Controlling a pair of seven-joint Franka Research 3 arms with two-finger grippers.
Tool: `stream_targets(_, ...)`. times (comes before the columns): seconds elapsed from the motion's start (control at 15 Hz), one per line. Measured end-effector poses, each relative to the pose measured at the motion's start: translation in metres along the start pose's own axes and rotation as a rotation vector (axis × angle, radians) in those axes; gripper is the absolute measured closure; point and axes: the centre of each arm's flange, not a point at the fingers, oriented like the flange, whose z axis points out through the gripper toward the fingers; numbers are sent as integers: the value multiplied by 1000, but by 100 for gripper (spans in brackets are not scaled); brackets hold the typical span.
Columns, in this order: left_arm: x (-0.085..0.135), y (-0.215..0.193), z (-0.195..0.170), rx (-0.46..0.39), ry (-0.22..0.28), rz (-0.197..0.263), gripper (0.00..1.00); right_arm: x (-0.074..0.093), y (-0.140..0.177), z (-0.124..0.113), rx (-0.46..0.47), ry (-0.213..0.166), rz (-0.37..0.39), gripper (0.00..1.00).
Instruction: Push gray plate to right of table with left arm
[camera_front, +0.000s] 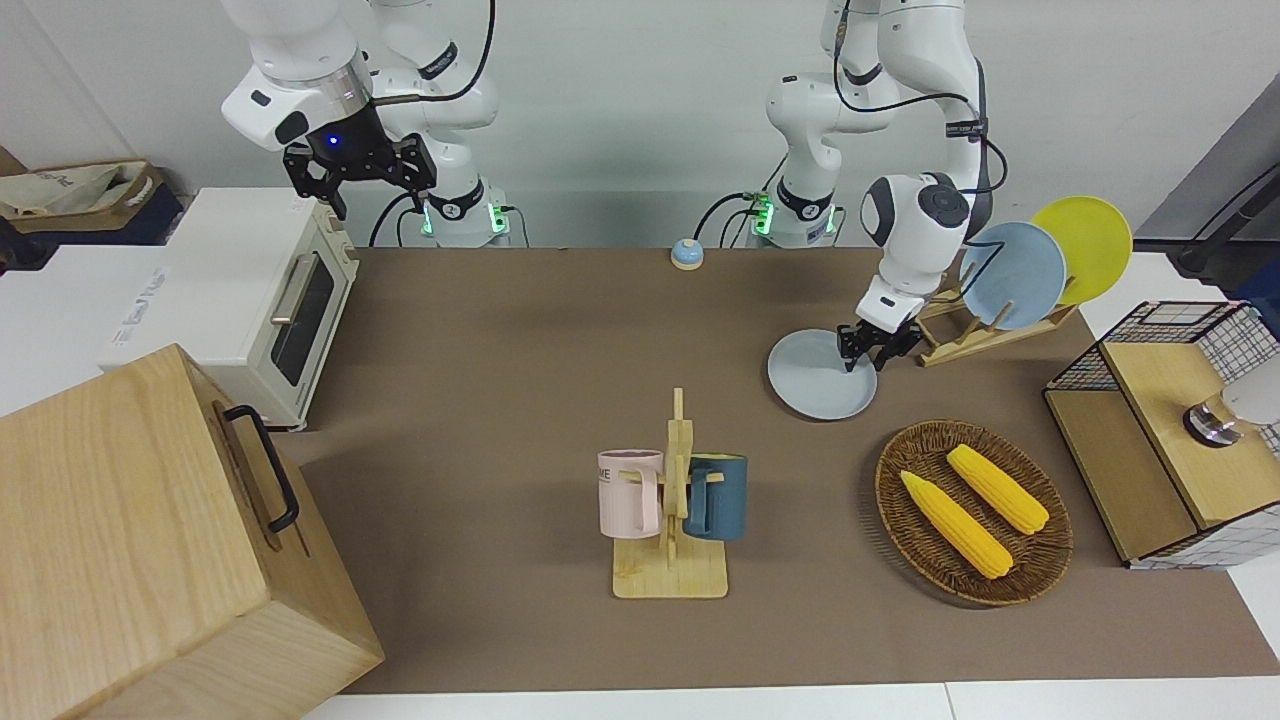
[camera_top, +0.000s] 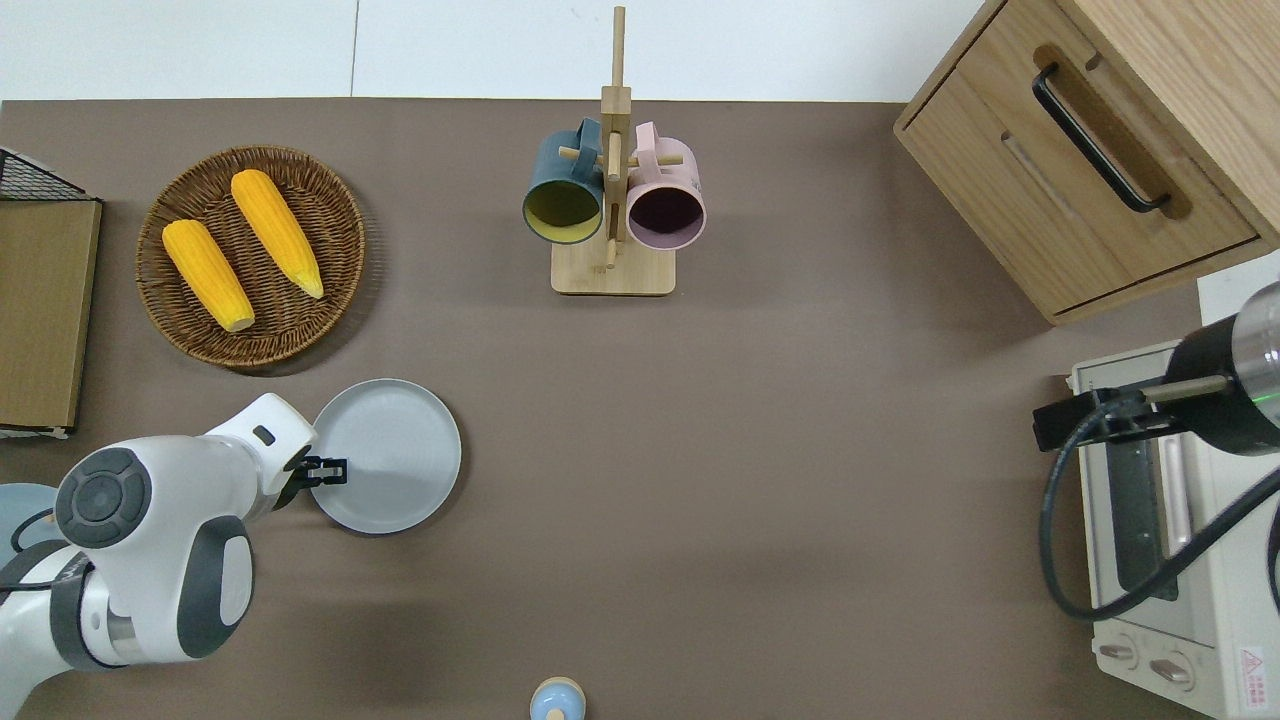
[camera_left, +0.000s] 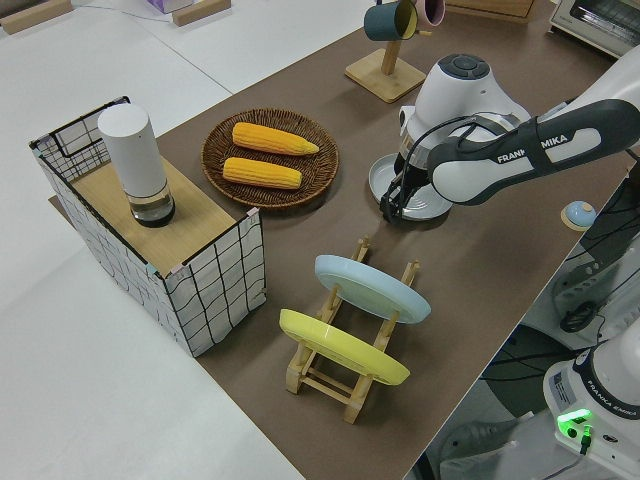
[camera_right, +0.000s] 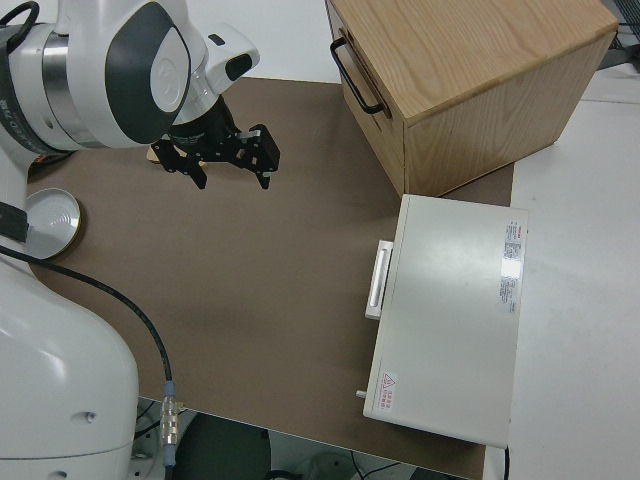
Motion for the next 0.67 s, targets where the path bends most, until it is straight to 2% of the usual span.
stream_targets(0.07,0,0,0,0,1,-1,70,0,0,0,0,0,0,1)
stream_targets(0.27,1,-1,-1,0,6,-2,97,0,0,0,0,0,0,1)
stream_targets(0.67,2,-1,-2,0,11,-2,98,0,0,0,0,0,0,1)
